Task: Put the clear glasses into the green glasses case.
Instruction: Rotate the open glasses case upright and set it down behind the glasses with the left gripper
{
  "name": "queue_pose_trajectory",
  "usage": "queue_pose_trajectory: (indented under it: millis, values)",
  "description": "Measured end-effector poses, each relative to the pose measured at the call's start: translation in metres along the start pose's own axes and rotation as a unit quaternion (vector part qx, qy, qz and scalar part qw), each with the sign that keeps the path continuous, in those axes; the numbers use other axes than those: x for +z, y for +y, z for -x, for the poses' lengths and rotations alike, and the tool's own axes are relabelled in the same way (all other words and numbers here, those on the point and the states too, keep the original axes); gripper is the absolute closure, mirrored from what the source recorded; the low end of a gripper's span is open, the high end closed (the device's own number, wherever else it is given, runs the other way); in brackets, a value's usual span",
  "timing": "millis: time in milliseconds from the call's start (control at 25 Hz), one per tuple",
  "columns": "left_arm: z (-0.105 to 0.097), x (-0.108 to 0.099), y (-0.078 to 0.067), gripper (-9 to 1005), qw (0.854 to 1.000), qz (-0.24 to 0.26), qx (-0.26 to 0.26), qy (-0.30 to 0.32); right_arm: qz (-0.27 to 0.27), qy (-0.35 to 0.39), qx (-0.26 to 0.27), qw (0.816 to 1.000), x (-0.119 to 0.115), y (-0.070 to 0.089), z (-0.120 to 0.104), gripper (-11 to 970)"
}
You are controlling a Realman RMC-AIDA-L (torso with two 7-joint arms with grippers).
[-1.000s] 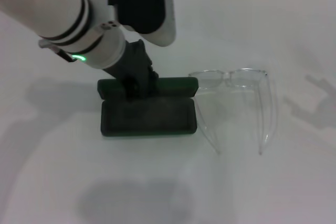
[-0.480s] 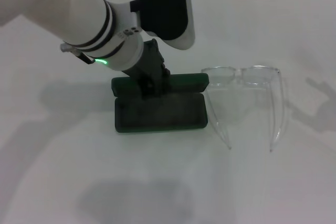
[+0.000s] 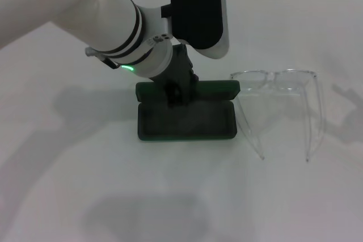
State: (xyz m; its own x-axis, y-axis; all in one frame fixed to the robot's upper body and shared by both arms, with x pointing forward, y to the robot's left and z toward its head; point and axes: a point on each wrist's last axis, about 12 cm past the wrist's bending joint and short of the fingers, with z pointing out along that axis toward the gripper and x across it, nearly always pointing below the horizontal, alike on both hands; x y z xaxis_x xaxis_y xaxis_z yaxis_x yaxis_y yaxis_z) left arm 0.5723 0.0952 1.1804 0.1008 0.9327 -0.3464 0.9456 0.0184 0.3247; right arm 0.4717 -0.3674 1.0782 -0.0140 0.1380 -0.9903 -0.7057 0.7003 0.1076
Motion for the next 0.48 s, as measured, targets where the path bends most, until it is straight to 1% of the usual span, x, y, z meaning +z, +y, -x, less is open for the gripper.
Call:
queue_pose_trajectory:
  millis: [240, 480]
  values:
    - [0.0017, 0.0004, 0.0024, 782, 1.0, 0.01, 0.004, -0.007, -0.001, 0.001, -0.002, 1.0, -0.0011, 0.0004, -0.0006, 70]
    - [-0.001, 0.0036, 0.0026, 782, 1.0, 0.011, 0.017, -0.006, -0.001, 0.0, -0.003, 1.0, -0.0017, 0.001, -0.001, 70]
